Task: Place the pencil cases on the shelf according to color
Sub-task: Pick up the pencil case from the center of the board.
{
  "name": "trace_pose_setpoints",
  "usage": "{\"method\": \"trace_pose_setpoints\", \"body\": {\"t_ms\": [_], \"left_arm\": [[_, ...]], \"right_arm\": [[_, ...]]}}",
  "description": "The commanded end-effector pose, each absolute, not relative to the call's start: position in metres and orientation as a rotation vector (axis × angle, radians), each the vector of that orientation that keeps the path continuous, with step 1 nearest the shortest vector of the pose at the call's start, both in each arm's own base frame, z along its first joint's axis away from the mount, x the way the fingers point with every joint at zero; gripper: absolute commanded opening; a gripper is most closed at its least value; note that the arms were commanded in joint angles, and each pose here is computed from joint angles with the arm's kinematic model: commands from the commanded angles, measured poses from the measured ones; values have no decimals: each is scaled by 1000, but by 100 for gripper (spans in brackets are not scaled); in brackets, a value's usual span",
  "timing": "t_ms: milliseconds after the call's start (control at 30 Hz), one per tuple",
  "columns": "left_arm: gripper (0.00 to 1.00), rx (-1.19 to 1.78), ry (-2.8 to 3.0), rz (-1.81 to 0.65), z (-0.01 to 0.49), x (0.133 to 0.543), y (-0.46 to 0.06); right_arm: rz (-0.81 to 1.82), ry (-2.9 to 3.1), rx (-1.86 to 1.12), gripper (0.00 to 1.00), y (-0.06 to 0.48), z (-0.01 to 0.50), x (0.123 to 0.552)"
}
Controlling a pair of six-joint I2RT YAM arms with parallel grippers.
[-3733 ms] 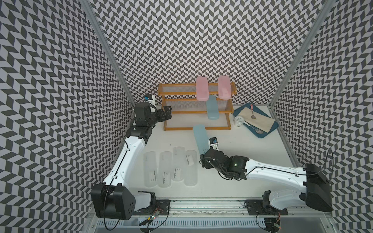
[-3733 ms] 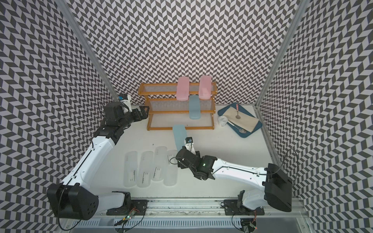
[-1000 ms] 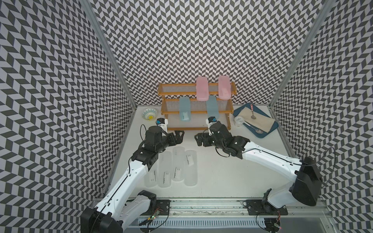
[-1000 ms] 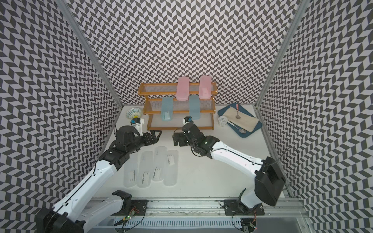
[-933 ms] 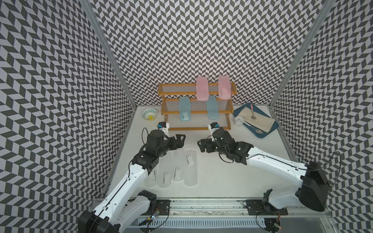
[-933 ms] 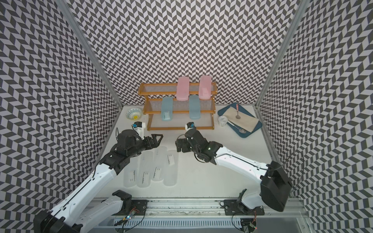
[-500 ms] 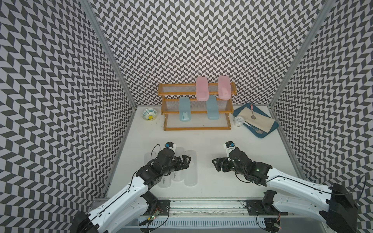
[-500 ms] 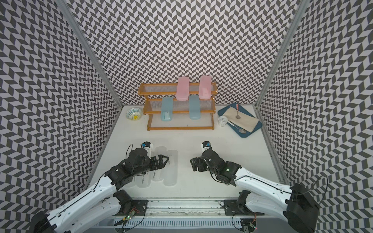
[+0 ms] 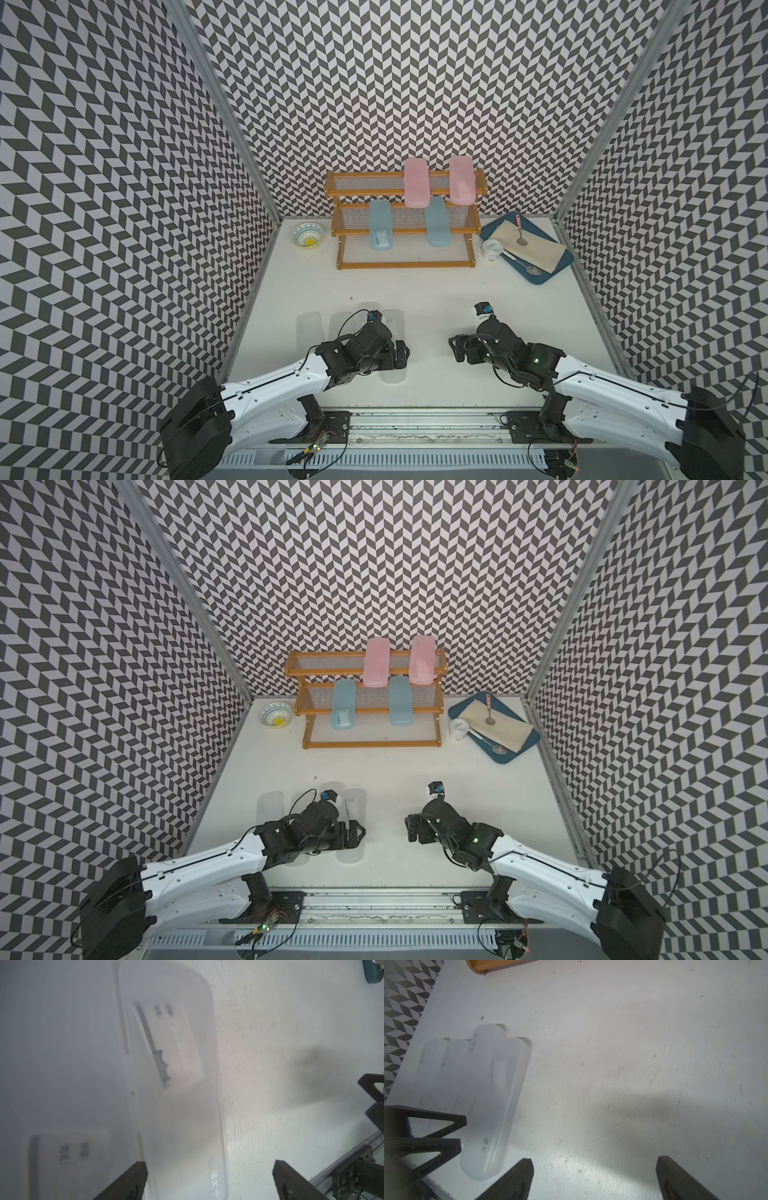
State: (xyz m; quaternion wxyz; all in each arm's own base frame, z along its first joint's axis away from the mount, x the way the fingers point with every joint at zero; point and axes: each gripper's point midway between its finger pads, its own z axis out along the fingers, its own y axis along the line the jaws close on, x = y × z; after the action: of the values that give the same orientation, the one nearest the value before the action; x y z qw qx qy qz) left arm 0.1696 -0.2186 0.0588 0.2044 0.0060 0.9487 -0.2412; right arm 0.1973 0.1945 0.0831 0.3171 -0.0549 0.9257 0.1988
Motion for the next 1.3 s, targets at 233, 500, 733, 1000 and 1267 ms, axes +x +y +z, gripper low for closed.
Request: {"method": "trace_pose_setpoints", "body": {"t_ms": [233, 500, 733, 1000, 1267], "left_arm": [[99, 138, 2605, -731, 60, 186, -288], [99, 265, 2606, -612, 55, 199, -338], [100, 115, 2472, -517, 99, 217, -280], [100, -123, 2363, -460, 124, 239, -180], [100, -321, 2337, -463, 111, 238, -130]], "right_arm": [[491, 2361, -38, 97, 178, 107, 203], [549, 2299, 5, 97, 169, 121, 199], [635, 2284, -35, 99, 184, 126, 198], [671, 2362, -263, 99, 231, 107, 204], [560, 2424, -380, 100, 267, 86, 218]]}}
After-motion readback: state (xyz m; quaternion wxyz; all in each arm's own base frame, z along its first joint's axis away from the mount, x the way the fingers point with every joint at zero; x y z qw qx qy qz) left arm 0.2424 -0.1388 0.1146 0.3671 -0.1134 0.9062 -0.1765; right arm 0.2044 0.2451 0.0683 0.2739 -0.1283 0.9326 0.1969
